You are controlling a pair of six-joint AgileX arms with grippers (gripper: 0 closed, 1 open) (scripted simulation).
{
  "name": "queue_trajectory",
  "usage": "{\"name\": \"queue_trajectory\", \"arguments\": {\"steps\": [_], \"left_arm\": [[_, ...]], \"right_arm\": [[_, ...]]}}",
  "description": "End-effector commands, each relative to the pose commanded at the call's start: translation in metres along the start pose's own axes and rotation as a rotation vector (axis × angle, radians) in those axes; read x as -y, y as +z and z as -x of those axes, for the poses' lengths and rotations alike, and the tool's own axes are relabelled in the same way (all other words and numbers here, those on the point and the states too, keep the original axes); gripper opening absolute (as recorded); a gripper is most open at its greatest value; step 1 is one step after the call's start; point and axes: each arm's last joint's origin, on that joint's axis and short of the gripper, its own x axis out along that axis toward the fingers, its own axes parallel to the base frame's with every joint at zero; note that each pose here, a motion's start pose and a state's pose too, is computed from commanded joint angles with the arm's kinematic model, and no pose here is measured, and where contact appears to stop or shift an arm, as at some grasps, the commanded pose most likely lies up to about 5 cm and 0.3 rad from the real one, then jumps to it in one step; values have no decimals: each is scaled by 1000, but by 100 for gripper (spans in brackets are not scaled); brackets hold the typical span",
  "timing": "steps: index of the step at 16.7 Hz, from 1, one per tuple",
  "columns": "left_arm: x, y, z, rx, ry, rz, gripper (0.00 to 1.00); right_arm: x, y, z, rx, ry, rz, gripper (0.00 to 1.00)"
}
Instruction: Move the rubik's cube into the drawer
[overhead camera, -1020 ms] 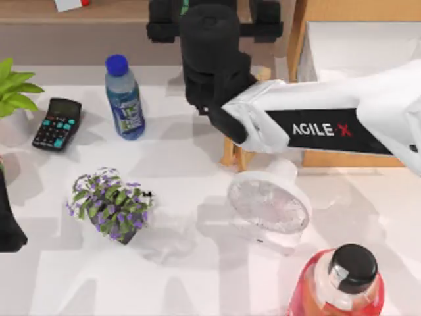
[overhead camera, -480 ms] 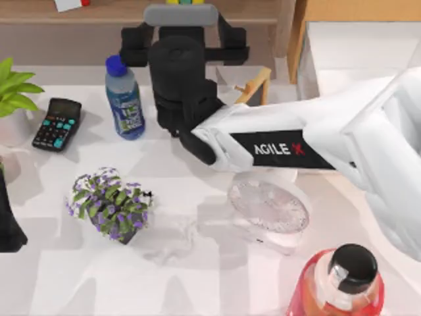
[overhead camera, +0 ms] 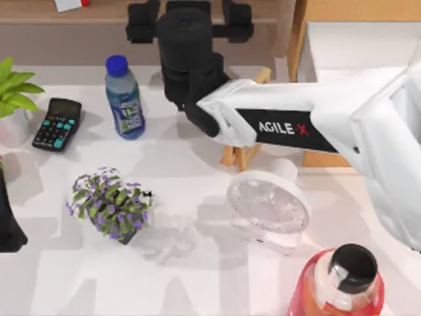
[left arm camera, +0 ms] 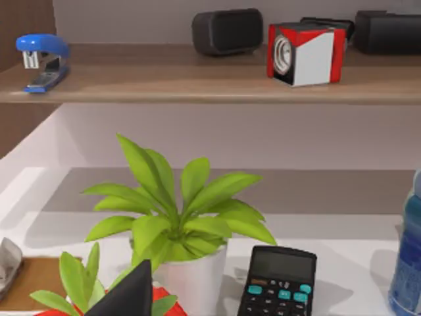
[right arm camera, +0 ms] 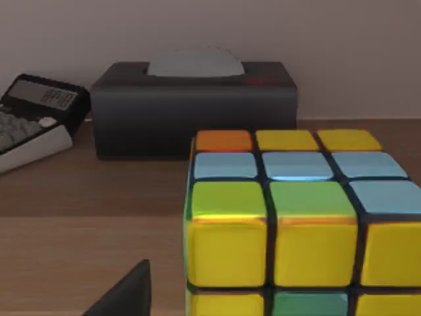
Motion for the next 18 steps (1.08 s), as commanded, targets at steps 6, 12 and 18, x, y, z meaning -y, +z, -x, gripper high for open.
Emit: {"name": "queue_trajectory", "arguments": {"steps": [6, 12, 18], "left_arm": [[0, 0, 0, 0, 0, 0, 100], [0, 0, 0, 0, 0, 0, 100], [0, 0, 0, 0, 0, 0, 100]], "right_arm": [[-10, -6, -23, 3, 2, 2, 100], [-12, -10, -24, 1, 0, 3, 92], [-12, -10, -24, 1, 0, 3, 47]]}}
